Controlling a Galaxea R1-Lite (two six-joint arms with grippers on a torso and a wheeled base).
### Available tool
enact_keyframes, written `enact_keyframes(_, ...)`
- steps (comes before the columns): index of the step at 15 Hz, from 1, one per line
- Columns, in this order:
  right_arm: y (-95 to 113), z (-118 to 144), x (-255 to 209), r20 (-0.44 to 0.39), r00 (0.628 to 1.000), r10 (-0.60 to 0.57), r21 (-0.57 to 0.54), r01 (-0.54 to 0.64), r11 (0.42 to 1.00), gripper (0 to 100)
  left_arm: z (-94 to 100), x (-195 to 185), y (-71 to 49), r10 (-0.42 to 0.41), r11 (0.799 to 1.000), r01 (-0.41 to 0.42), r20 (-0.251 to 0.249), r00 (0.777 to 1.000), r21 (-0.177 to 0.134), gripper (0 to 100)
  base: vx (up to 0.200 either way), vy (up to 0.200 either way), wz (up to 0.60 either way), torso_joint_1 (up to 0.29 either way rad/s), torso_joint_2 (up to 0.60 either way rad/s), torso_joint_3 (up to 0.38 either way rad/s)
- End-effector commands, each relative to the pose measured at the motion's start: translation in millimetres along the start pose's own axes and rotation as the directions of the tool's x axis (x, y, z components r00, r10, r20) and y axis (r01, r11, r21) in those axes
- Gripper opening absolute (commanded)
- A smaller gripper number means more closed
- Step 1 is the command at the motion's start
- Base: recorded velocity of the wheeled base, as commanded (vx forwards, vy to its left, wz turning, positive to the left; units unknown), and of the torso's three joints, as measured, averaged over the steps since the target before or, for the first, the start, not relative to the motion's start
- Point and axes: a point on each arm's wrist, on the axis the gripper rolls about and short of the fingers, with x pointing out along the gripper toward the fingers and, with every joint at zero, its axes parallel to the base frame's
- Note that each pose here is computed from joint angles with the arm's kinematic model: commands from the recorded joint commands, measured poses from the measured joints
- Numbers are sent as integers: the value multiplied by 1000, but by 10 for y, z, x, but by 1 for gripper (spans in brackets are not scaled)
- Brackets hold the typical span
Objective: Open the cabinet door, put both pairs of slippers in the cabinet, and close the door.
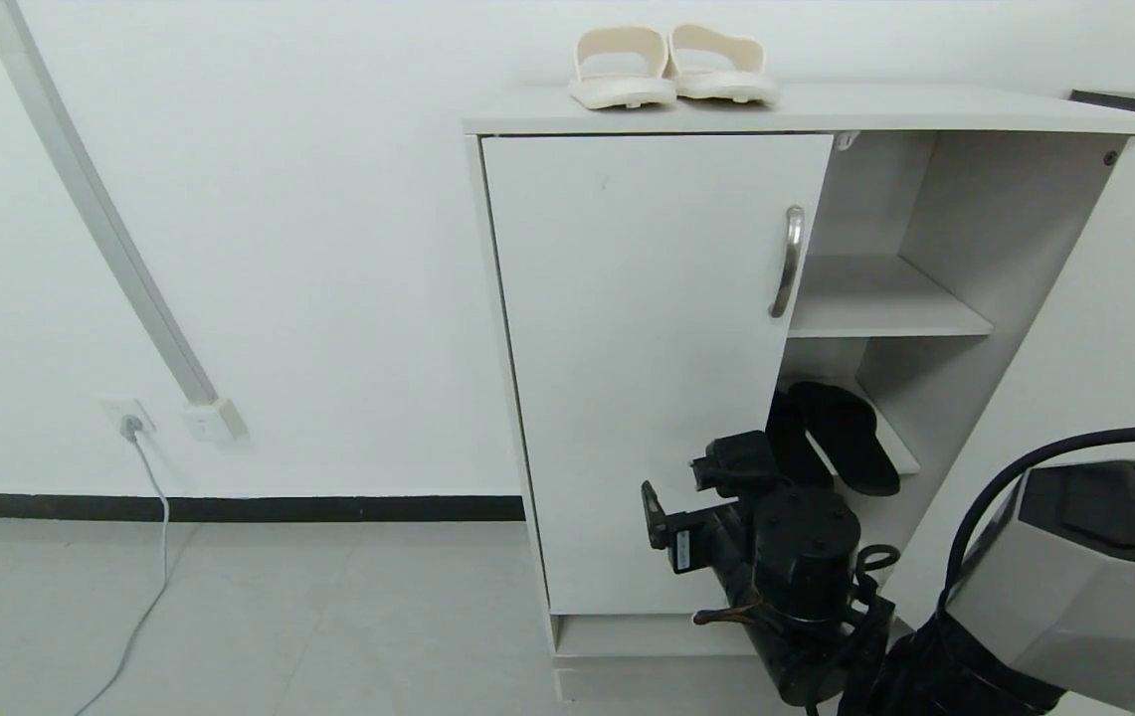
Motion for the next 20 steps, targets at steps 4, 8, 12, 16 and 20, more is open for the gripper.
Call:
enact_keyframes(4, -21, -41, -16, 0, 999, 40, -12, -40, 999, 100, 1, 1, 0, 1, 1000, -1, -1, 1000, 0, 0, 0, 0, 0, 0, 0, 0)
enact_keyframes(8, -41, -87, -48, -15, 999, 47, -46, -48, 998, 100, -1, 1, 0, 1, 1000, -1, -2, 1000, 2, 0, 0, 0, 0, 0, 0, 0)
enact_keyframes(12, -36, -113, -40, -22, 999, 48, -52, -49, 997, 100, 1, 1, 0, 1, 1000, -1, -1, 1000, 2, 0, 0, 0, 0, 0, 0, 0)
enact_keyframes(16, -37, -116, -42, -23, 999, 48, -53, -50, 997, 100, 1, 1, 0, 1, 1000, -1, -1, 1000, 2, 0, 0, 0, 0, 0, 0, 0)
enact_keyframes(20, -36, -122, -41, -26, 998, 48, -54, -50, 997, 100, 1, 1, 0, 1, 1000, -1, -1, 1000, 2, 0, 0, 0, 0, 1, -120, -207)
